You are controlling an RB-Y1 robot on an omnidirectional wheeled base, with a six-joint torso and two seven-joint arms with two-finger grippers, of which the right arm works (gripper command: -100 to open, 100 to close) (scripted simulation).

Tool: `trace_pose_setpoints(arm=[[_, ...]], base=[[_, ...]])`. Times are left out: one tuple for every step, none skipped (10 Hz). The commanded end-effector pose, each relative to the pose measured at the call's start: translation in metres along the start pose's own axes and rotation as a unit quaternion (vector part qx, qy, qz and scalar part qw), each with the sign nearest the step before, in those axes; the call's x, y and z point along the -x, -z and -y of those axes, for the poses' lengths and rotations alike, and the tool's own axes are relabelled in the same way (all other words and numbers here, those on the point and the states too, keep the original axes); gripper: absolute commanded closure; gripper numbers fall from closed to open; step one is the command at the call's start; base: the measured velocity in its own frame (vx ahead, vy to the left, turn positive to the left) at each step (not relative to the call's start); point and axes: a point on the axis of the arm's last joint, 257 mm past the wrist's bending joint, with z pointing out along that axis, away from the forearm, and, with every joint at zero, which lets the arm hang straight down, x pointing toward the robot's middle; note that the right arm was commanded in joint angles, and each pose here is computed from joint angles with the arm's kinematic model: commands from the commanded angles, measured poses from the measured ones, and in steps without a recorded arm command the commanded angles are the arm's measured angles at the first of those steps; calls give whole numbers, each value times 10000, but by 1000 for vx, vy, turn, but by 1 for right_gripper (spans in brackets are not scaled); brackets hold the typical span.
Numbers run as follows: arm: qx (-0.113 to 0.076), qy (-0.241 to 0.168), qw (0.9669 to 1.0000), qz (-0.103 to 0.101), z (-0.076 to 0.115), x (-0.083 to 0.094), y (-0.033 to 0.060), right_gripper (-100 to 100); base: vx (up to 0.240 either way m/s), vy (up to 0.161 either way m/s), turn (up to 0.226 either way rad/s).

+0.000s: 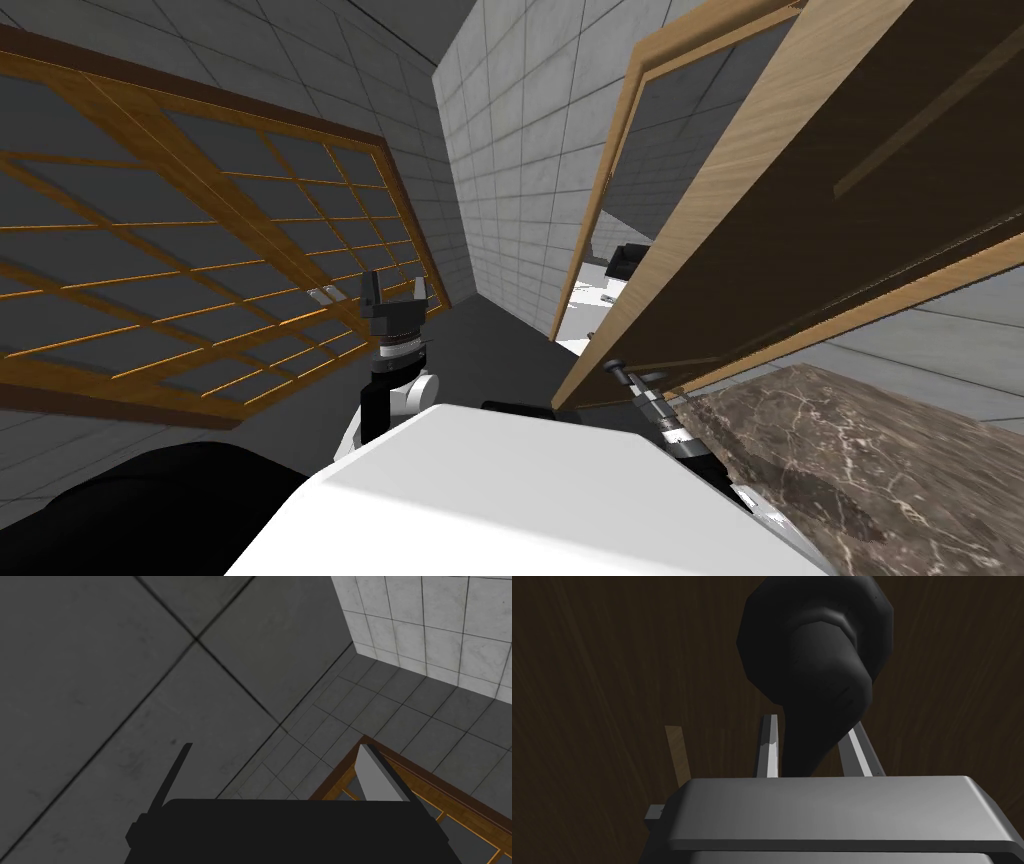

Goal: Pull the door open

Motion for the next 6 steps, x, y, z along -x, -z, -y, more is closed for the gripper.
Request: trace_pose_setpoints(arm=[[20, 13, 10000, -7, -15, 7, 2, 100], [24, 18, 10000, -5, -19, 12, 7, 100], [28, 23, 10000, -3, -22, 19, 12, 100], [32, 28, 10000, -2, -26, 25, 18, 100], [37, 33, 10000, 0, -31, 32, 23, 100], [41, 38, 10000, 2, -35, 38, 29, 100]], base=[[-229, -98, 233], [-216, -110, 177], [-207, -95, 160], [-226, -92, 199], [-235, -141, 209], [-227, -117, 198]])
